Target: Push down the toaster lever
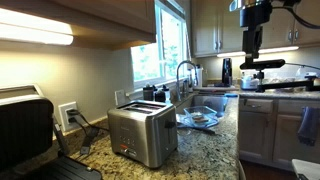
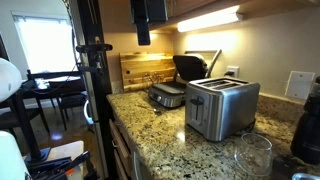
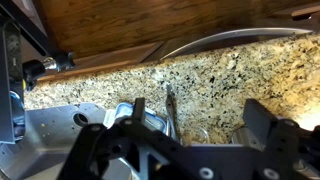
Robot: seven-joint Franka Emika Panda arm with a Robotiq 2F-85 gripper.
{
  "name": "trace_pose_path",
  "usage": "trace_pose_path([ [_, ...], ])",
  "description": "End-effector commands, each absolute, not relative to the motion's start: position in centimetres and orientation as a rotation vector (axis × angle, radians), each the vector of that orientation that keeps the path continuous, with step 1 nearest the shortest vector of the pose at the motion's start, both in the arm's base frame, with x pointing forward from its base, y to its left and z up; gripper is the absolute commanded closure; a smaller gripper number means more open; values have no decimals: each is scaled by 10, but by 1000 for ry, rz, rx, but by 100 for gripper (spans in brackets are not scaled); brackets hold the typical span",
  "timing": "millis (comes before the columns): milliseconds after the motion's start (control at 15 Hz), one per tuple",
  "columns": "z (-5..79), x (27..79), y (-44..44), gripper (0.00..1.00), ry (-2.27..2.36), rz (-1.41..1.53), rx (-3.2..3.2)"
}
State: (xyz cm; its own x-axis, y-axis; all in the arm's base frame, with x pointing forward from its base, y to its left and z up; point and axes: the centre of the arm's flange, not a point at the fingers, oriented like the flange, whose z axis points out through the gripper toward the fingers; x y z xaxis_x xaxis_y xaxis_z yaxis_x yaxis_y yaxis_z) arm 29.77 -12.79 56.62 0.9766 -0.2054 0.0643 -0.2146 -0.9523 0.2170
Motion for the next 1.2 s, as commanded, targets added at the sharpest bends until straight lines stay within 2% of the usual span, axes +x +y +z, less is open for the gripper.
trace_pose_path([
  [0, 566, 298, -128, 0, -312, 61, 2900],
  [1133, 563, 303, -126, 0, -304, 59, 2911],
])
